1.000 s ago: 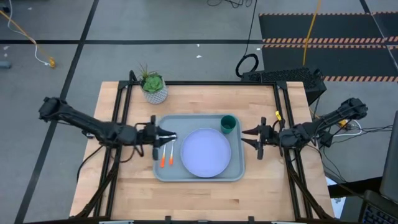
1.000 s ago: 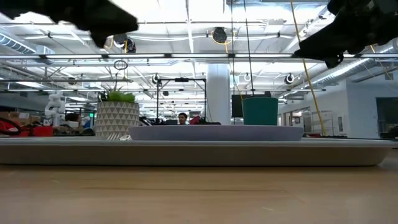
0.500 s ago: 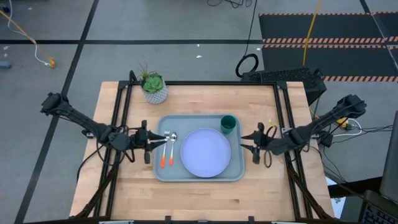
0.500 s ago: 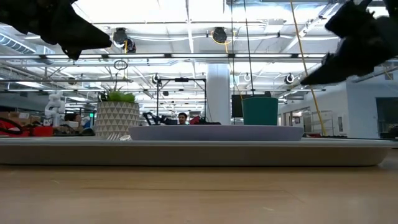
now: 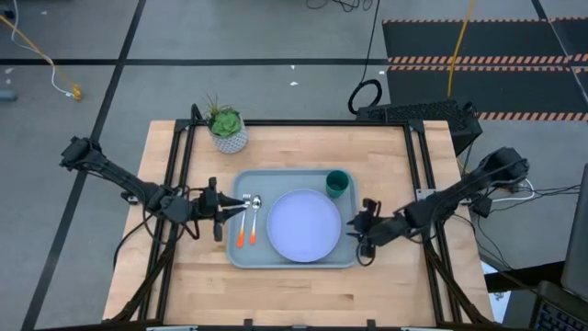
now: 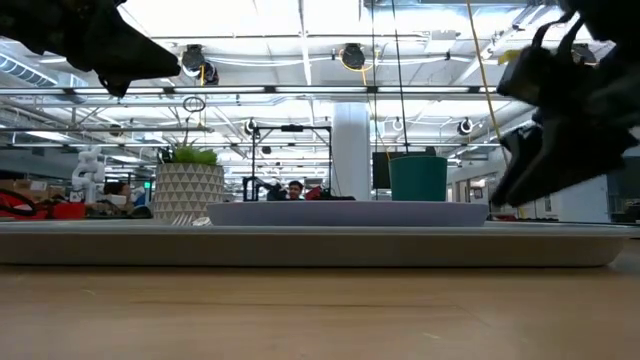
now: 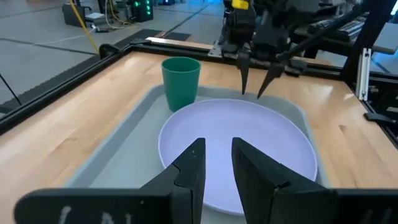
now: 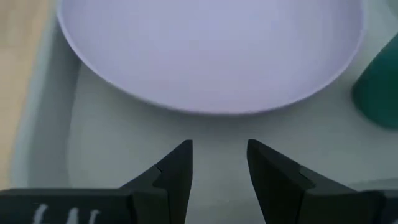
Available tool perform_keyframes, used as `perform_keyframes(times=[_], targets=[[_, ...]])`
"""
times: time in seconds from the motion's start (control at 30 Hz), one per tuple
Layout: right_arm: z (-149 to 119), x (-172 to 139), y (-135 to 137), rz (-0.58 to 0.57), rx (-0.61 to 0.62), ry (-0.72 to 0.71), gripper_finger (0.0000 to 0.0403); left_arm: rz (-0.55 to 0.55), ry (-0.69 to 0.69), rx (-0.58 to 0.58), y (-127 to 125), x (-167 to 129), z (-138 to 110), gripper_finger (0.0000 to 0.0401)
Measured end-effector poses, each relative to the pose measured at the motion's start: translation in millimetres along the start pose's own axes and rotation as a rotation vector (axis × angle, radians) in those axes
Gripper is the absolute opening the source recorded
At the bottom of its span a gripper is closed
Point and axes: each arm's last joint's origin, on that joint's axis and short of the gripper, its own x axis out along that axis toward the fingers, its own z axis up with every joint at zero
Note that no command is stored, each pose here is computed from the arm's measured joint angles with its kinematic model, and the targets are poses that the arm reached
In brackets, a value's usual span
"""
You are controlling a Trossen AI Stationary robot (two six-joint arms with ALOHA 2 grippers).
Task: Pick and place plate/cup/fork/spoon on tray
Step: Adjust the blue plate on the blue tray, then return to Home Position
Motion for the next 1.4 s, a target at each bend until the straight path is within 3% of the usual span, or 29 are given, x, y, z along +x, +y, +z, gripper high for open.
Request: perform_keyframes(times=[0.3,0.97,1.17,1.4], targets=[[-2,20,9,0.04,0.017,-0.013,0.0144,-0.019,0.002,-0.021,-3,-2,-1,0.0081],[2,31,4,0.019,0.006,-0.054,0.0144,-0.025,0.003,-0.03,-4,-2,-1,0.0081],[2,24,2,0.01,0.013,-0.024,0.0144,-0.031,0.004,-0.035,-4,-3,-1,0.0081],[23,-5,1,0.121,0.047,-0.164,0.0144,-0.036,0.003,-0.017,-5,-3,-1,0.0081]])
